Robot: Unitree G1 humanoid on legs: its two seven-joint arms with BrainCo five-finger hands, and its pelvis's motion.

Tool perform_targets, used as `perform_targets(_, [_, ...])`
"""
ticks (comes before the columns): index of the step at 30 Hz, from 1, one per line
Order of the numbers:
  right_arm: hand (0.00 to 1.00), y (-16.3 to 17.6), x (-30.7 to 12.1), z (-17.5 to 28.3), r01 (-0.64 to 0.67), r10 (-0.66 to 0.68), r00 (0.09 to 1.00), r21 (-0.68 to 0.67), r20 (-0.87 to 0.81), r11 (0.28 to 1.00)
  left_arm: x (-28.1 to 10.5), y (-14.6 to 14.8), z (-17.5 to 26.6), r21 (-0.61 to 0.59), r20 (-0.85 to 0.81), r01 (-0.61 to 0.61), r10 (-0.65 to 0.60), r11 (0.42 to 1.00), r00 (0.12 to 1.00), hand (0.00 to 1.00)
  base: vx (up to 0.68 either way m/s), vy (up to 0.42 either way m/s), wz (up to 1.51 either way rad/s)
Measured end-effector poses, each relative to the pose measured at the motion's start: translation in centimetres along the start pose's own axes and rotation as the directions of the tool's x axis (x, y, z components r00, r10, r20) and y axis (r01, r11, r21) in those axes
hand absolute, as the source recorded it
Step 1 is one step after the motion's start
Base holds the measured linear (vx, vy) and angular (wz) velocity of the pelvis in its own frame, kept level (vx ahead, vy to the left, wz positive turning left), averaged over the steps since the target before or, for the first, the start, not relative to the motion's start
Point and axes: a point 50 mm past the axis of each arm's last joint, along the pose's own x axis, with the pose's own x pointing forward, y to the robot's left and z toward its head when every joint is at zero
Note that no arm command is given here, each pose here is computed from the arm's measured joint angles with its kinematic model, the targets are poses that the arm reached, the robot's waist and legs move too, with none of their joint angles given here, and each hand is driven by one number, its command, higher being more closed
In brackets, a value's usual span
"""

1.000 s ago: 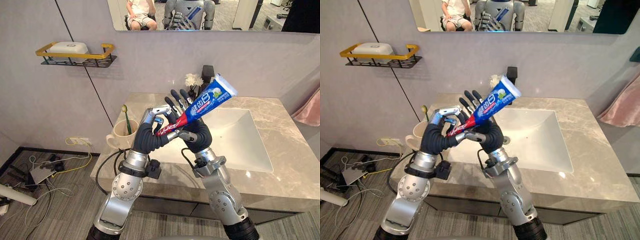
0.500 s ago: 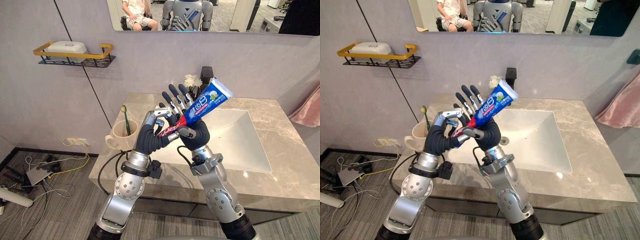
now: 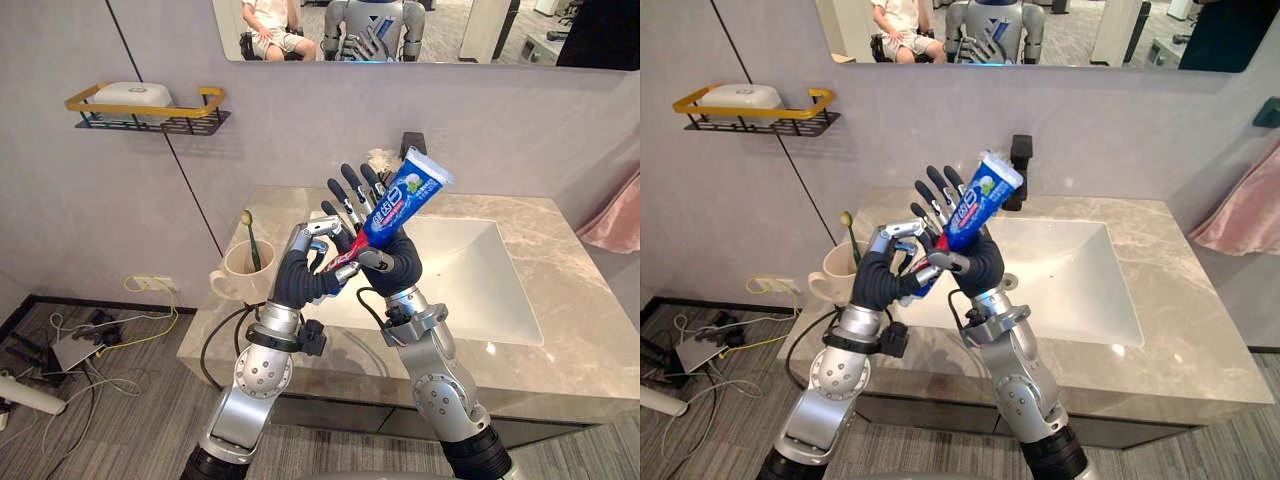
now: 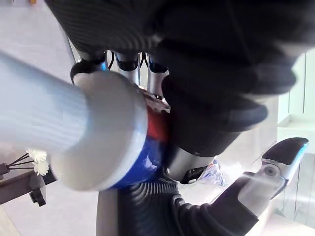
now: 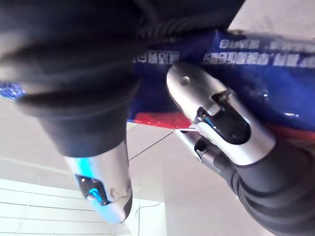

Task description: Organize washtable

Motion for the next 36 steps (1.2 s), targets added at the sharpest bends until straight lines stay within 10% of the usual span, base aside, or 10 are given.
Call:
perform_targets(14, [0.00,-0.4,0.0,0.5,0.017,-0.017,1.000,-0.015,0.016,1.000,-0.6,0.2,-0.9,-0.006,-0.053,-0.021,0.020,1.000,0.998,1.00,0.00,0.000,0.00])
perform_targets(15, [1.00,-0.6,-0.1,0.6,0.023,-0.023,0.999,-0.019,0.022,1.000,-0.6,0.3,-0.9,-0.006,-0.057,-0.022,0.021,1.000,0.998,1.00,0.00,0.000,0.00])
perform_targets(36, [1.00,-0.4,0.3,2.2,0.011,-0.006,0.994,-0.043,0.110,0.999,-1.5,0.3,-2.1,0.008,-0.141,0.023,-0.022,1.000,0.990,1.00,0.00,0.000,0.00])
